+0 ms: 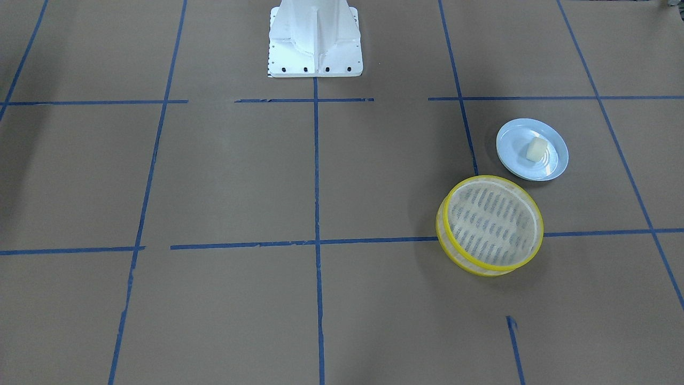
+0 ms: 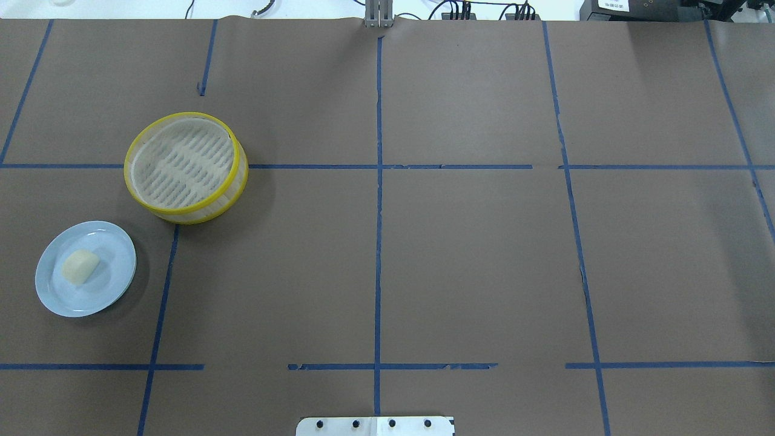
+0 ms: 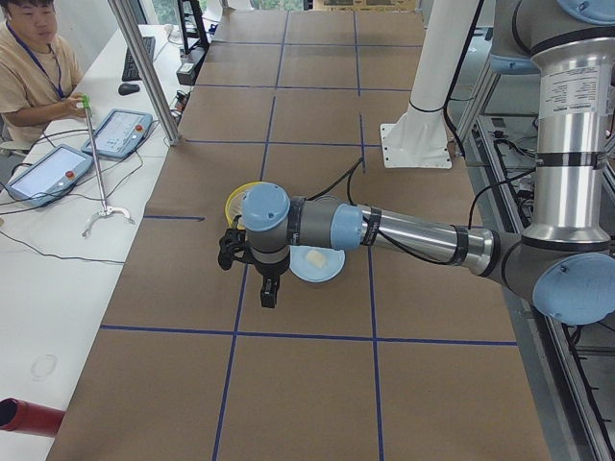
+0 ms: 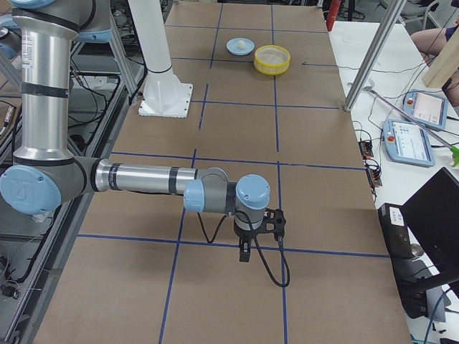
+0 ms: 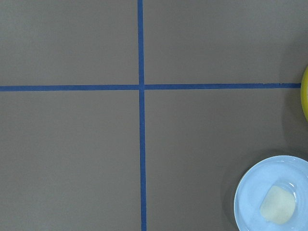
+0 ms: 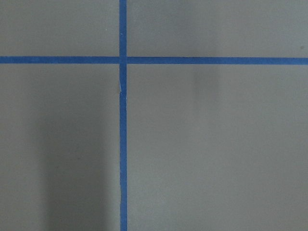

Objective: Place bun in steamer

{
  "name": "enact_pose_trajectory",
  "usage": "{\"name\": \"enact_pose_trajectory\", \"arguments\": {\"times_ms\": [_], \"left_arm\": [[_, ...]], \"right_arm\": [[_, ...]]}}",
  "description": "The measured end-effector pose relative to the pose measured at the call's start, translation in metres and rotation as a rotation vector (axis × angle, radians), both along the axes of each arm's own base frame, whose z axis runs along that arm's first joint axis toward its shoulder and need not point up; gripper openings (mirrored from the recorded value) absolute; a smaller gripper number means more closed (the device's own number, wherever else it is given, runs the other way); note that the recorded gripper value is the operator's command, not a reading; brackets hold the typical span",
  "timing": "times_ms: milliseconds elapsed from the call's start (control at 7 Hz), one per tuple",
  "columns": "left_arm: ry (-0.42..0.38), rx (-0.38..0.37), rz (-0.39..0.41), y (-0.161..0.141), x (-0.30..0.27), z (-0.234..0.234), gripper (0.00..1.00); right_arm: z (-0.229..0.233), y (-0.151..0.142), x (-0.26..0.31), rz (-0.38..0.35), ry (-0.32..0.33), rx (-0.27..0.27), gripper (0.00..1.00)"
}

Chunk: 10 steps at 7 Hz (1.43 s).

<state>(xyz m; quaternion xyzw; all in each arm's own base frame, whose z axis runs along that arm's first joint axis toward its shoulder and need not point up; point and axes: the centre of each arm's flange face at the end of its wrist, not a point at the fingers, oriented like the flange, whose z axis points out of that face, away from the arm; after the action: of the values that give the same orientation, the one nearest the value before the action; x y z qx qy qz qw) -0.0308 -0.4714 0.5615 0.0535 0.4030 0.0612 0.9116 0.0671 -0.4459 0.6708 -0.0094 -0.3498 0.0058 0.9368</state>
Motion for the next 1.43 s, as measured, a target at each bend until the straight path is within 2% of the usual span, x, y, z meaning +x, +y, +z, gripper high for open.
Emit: {"name": "enact_pose_trajectory", "arguments": {"times_ms": [143,286,571,1000,1429], "left_arm": [[-0.015,0.051,0.073,-0.006,0.044,-0.008,1.00],[-0.014,0.085,0.111,-0.009,0.083,-0.018,1.00],[0.007,0.101,0.102,0.002,0.170,-0.038,1.00],[-0.015,0.111,0.101,0.033,0.261,-0.048,0.97],[-0.040,0.131,0.103,0.068,0.285,-0.024,0.95]], "right_arm": [[0.000,0.000,0.000,0.000,0.000,0.000,1.00],[0.000,0.000,0.000,0.000,0.000,0.000,1.00],[0.000,0.000,0.000,0.000,0.000,0.000,1.00],[0.000,0.000,0.000,0.000,0.000,0.000,1.00],[0.000,0.000,0.000,0.000,0.000,0.000,1.00]]}}
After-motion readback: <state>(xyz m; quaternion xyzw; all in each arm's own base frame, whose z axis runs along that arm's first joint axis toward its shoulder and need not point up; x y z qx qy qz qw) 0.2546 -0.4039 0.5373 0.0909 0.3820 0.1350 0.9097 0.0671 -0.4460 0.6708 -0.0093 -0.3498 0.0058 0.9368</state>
